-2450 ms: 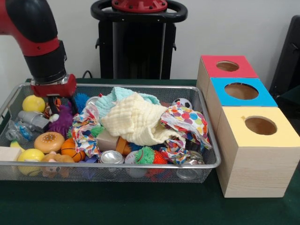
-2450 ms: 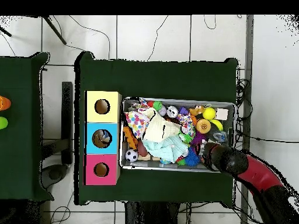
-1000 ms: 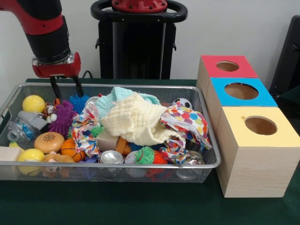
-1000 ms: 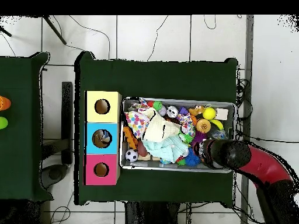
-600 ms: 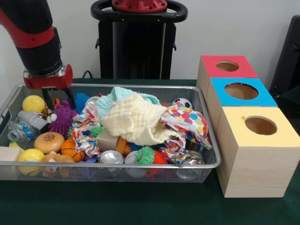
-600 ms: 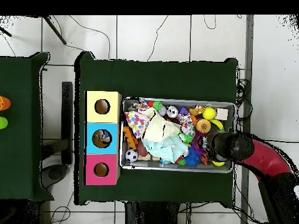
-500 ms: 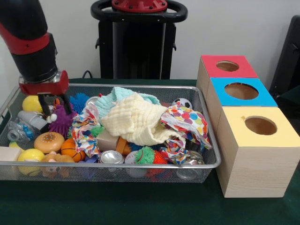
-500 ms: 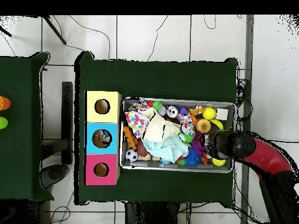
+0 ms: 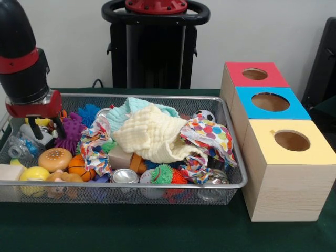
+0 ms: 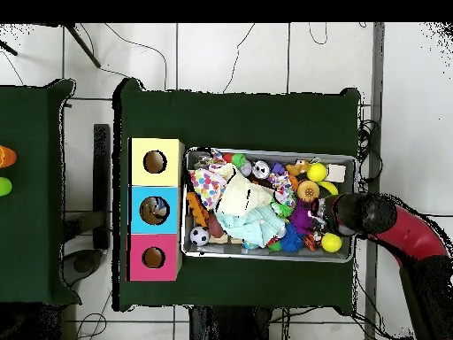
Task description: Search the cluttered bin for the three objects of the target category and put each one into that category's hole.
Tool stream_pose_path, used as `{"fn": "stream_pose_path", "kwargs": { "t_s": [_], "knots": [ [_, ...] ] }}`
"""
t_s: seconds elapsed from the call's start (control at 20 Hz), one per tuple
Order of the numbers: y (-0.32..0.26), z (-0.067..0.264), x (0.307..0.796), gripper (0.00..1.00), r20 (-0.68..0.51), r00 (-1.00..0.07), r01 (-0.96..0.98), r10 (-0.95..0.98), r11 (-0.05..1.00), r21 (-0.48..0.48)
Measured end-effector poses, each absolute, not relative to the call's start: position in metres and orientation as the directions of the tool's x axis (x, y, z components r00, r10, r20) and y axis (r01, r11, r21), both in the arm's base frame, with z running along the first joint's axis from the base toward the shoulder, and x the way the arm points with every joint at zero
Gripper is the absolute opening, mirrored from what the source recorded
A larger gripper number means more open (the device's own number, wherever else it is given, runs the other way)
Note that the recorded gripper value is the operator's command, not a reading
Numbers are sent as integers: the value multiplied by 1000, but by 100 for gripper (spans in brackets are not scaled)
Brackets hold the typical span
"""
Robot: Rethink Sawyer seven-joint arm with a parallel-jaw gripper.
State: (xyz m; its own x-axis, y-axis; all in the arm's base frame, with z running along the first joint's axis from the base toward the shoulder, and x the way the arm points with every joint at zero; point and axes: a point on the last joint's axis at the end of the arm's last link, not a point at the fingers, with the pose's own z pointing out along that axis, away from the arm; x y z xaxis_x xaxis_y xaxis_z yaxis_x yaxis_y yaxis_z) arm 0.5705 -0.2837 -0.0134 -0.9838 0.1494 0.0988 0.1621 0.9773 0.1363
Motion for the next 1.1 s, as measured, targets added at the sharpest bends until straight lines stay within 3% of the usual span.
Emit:
{"fn": "stream_pose_path", "kwargs": {
  "t_s": [1.1],
  "knots": [
    [-315, 18, 585, 100, 178, -971, 185, 161, 975, 122]
  ]
}}
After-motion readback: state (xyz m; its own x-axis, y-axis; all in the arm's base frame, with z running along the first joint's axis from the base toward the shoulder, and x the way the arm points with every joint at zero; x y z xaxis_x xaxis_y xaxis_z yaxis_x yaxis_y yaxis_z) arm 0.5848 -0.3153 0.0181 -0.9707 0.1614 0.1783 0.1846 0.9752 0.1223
